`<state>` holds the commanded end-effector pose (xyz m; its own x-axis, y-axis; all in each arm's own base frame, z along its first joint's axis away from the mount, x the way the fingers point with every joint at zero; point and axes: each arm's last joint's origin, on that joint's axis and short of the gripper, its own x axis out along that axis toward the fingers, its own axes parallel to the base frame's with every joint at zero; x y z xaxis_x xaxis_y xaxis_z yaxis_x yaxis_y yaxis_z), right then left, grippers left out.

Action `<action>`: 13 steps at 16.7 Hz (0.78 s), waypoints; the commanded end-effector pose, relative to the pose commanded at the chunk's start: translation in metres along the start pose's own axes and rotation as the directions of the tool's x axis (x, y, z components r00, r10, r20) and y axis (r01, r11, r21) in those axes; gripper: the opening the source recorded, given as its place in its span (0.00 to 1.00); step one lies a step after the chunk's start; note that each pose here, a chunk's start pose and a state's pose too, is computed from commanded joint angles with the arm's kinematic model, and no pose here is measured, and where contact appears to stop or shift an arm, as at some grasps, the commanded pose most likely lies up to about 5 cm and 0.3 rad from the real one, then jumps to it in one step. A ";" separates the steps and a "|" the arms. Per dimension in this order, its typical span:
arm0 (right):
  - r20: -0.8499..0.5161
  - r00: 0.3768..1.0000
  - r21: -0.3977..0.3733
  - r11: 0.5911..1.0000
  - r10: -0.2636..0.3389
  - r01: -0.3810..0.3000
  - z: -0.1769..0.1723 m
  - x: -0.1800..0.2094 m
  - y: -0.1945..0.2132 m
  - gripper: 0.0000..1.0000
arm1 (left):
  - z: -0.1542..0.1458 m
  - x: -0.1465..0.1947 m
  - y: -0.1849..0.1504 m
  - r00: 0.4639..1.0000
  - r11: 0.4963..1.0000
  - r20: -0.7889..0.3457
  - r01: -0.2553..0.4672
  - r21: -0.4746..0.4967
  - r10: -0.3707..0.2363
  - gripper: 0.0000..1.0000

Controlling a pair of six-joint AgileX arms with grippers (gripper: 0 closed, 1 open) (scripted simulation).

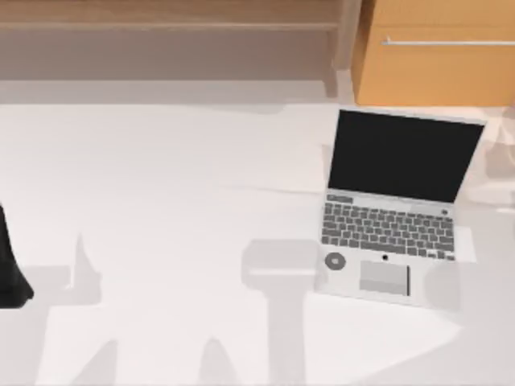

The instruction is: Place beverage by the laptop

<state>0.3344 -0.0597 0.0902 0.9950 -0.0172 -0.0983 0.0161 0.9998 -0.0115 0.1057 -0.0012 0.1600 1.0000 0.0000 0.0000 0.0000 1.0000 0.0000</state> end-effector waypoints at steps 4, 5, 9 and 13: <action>0.000 1.000 0.000 1.000 0.000 0.000 0.000 0.000 0.000 0.77 | 0.000 0.000 0.000 1.000 1.000 0.000 0.000 0.000 0.000 1.00; 0.000 1.000 0.000 1.000 0.000 0.000 0.000 0.000 0.000 0.70 | 0.000 0.000 0.000 1.000 1.000 0.000 0.000 0.000 0.000 1.00; 0.000 1.000 0.000 1.000 0.000 0.000 0.000 0.000 0.000 0.40 | 0.000 0.000 0.000 1.000 1.000 0.000 0.000 0.000 0.000 1.00; 0.000 1.000 0.000 1.000 0.000 0.000 0.000 0.000 0.000 0.10 | 0.000 0.000 0.000 1.000 1.000 0.000 0.000 0.000 0.000 1.00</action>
<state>0.3344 -0.0597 0.0902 0.9950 -0.0172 -0.0983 0.0161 0.9998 -0.0115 0.1057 -0.0012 0.1600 1.0000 0.0000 0.0000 0.0000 1.0000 0.0000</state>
